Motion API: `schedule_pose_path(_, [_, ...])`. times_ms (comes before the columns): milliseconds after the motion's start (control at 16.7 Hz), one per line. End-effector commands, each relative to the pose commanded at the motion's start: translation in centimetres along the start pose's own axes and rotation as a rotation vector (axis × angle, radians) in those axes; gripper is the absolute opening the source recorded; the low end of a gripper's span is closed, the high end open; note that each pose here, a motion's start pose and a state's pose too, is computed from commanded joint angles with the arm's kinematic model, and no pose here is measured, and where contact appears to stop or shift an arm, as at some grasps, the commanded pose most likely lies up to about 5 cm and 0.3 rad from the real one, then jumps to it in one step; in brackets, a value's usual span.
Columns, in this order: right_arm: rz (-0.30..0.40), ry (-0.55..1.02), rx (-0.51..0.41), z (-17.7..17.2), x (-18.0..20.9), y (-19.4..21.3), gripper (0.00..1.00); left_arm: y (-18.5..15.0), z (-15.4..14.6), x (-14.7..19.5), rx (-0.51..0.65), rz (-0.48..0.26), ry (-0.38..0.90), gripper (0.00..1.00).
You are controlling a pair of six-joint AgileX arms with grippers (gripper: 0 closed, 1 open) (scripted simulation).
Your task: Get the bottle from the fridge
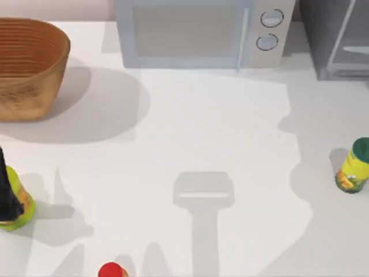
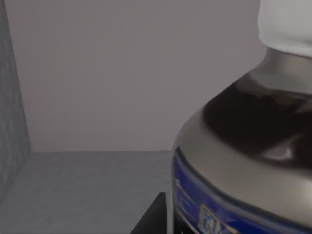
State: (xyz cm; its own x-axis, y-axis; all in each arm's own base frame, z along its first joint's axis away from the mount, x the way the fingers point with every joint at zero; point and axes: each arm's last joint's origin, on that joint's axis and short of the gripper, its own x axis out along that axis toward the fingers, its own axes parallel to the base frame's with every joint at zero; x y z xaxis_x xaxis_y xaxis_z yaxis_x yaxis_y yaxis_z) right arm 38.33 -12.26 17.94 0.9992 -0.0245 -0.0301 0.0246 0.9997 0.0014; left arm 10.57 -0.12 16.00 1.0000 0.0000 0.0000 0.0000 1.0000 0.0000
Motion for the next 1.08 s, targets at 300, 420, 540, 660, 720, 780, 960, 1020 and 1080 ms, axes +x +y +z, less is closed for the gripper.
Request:
schedule_pose_path(300, [0.012,-0.02,-0.006,0.4,-0.8,0.1,0.0,0.0,0.0,0.0,0.0,0.0,0.0,1.0])
schedule_pose_path(420, [0.016,-0.014,-0.003,0.2,-0.7,0.3,0.0,0.0,0.0,0.0,0.0,0.0,0.0,1.0])
schedule_pose_path(540, [0.014,-0.01,-0.006,0.6,-1.0,0.5,0.0,0.0,0.0,0.0,0.0,0.0,0.0,1.0])
schedule_pose_path(660, [0.011,-0.006,-0.009,1.4,-1.9,1.1,0.0,0.0,0.0,0.0,0.0,0.0,0.0,1.0])
schedule_pose_path(720, [0.008,-0.005,-0.01,1.9,-2.5,1.4,0.0,0.0,0.0,0.0,0.0,0.0,0.0,1.0])
schedule_pose_path(780, [0.006,-0.004,-0.01,2.5,-3.2,1.9,0.0,0.0,0.0,0.0,0.0,0.0,0.0,1.0])
schedule_pose_path(960, [-0.001,-0.005,-0.012,4.6,-6.2,3.5,0.0,0.0,0.0,0.0,0.0,0.0,0.0,1.0])
schedule_pose_path(1020, [-0.002,-0.004,-0.013,5.2,-7.3,4.1,0.0,0.0,0.0,0.0,0.0,0.0,0.0,1.0])
schedule_pose_path(1080, [-0.003,-0.004,-0.013,5.7,-8.6,4.8,0.0,0.0,0.0,0.0,0.0,0.0,0.0,1.0])
